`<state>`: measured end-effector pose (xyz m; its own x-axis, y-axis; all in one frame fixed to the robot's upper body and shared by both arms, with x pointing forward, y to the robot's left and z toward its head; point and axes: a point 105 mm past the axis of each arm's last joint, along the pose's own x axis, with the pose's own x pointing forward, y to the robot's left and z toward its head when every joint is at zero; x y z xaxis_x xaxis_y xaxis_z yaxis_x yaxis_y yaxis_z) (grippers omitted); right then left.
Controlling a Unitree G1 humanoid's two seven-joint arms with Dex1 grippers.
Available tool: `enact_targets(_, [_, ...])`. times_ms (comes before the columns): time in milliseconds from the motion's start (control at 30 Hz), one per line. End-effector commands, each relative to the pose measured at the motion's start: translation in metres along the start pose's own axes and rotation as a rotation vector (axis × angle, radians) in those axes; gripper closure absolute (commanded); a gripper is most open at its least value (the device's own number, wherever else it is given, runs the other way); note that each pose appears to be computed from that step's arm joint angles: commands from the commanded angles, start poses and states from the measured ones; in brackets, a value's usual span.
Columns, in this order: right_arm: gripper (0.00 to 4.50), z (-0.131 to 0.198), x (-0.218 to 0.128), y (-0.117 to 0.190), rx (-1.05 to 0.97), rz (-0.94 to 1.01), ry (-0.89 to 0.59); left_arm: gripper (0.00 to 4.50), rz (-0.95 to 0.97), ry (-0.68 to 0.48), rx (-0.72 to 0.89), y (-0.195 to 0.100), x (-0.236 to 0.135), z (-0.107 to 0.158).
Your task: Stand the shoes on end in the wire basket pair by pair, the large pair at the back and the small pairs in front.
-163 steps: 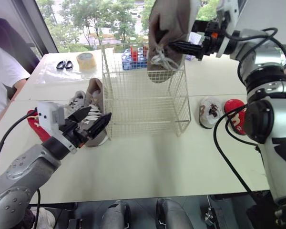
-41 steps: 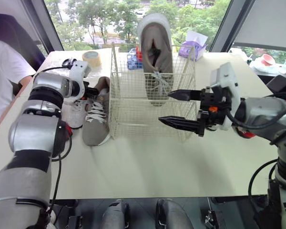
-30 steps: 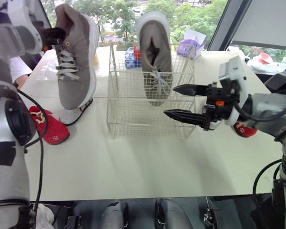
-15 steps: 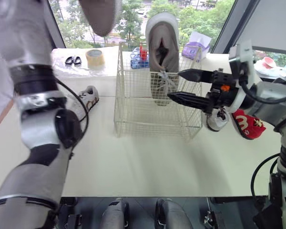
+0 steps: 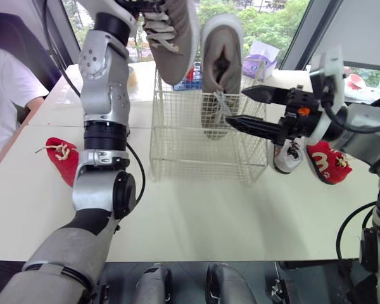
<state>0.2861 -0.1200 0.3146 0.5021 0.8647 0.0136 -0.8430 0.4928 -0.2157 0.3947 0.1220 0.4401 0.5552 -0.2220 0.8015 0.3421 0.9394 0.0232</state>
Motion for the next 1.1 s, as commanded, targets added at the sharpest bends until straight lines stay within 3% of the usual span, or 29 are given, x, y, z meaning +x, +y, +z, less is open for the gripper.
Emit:
enact_targets(33, [0.0, 0.017, -0.007, 0.002, -0.059, -0.016, -0.041, 4.46, -0.031, 0.04, 0.046, -0.011, -0.012, -0.015])
enact_targets(267, [0.0, 0.016, -0.007, 0.003, -0.055, -0.02, -0.044, 4.46, -0.064, 0.164, 0.026, -0.023, -0.049, -0.045])
enact_targets(433, [0.0, 0.014, -0.009, 0.003, -0.052, -0.026, -0.045, 4.46, -0.037, 0.254, -0.004, -0.028, -0.074, -0.049])
enact_targets(733, [0.0, -0.001, -0.008, 0.003, -0.006, -0.029, -0.018, 4.46, -0.099, 0.532, 0.207, -0.032, -0.117, -0.088])
enact_targets(1100, [0.0, -0.007, -0.007, 0.0, -0.005, -0.052, -0.014, 4.46, -0.276, 0.409, 0.481, -0.047, -0.082, -0.059])
